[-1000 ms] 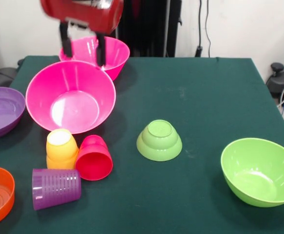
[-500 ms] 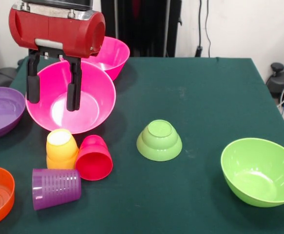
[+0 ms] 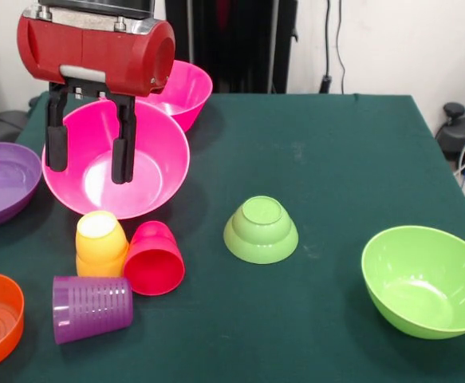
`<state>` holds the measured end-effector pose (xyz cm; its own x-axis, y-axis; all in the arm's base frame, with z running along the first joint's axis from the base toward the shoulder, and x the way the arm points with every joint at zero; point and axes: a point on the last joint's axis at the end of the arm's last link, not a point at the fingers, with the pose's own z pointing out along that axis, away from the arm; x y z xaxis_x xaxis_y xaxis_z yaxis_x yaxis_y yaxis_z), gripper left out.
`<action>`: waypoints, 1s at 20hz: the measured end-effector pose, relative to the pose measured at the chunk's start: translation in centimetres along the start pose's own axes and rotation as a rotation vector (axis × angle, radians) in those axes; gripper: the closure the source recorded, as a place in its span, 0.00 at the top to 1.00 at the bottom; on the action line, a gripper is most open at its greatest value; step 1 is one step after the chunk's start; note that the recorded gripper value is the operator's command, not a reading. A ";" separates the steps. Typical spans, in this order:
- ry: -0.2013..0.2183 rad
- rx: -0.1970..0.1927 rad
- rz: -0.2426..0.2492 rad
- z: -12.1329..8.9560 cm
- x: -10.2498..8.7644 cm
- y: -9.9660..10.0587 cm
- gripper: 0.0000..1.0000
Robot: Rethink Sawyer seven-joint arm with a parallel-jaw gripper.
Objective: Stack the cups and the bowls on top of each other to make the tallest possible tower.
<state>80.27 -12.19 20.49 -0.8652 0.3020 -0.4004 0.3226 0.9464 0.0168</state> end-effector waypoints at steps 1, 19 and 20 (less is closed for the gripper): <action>0.000 -0.001 0.001 0.0 0.0 0.0 1.00; 0.189 -0.014 0.065 9.5 6.8 -3.1 1.00; 0.202 -0.015 0.069 10.1 7.3 -3.2 1.00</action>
<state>76.74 -14.17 8.28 -0.9012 0.3813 -0.2059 0.3791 0.9239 0.0519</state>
